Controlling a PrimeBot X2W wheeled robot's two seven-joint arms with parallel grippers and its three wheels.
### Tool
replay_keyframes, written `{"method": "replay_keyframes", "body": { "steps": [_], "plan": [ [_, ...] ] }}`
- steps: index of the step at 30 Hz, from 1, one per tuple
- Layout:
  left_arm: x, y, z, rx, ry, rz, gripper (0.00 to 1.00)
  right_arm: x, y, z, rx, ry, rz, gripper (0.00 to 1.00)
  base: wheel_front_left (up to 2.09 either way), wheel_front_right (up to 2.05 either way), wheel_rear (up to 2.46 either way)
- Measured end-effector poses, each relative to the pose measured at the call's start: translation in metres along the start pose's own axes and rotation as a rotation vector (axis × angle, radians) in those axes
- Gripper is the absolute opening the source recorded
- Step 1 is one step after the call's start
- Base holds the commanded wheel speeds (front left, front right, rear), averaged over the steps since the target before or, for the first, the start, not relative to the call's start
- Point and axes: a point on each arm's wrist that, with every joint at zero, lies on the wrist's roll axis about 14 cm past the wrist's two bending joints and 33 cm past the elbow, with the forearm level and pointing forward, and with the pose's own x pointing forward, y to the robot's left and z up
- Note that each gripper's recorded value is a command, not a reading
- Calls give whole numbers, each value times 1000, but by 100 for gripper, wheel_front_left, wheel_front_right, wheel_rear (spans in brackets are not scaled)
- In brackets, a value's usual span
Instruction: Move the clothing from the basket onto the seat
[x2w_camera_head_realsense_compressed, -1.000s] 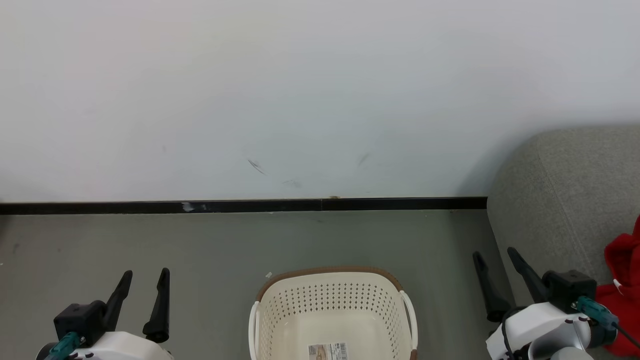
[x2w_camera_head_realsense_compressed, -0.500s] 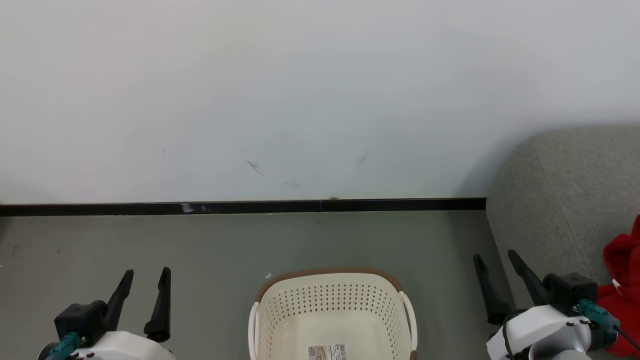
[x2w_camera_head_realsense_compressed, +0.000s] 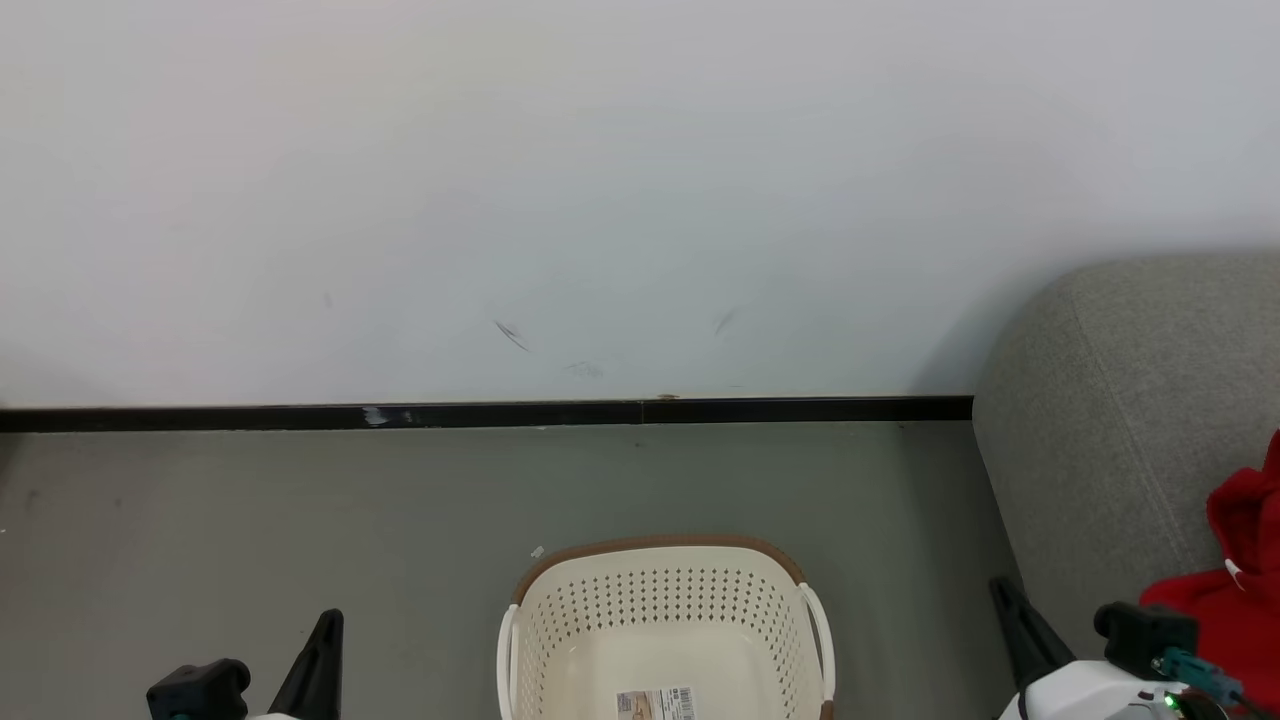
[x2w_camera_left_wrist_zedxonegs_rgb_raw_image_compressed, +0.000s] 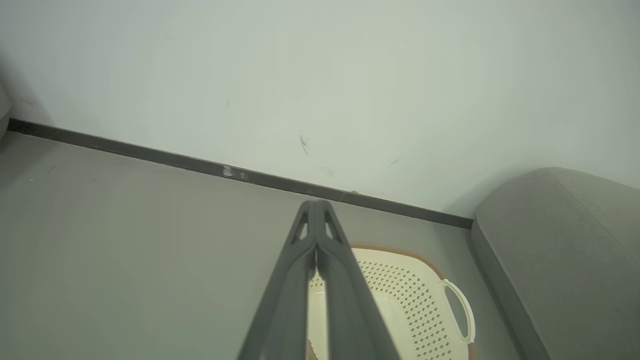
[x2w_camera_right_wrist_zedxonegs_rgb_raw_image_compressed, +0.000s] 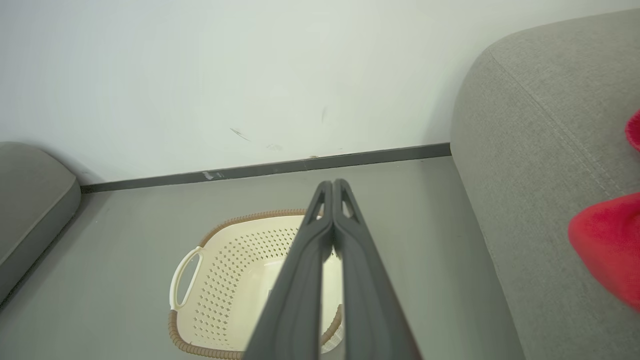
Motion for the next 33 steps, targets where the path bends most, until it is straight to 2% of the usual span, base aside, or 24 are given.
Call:
{"method": "replay_keyframes", "body": {
  "steps": [20,33],
  "plan": [
    [9,4,-4,-246,45,35,0,5,-28,-2,316,33,-114,0,0,0,0],
    [16,2,-5,-393,66,40,0,4,-38,-3,500,35,-152,0,0,0,0]
  ]
}}
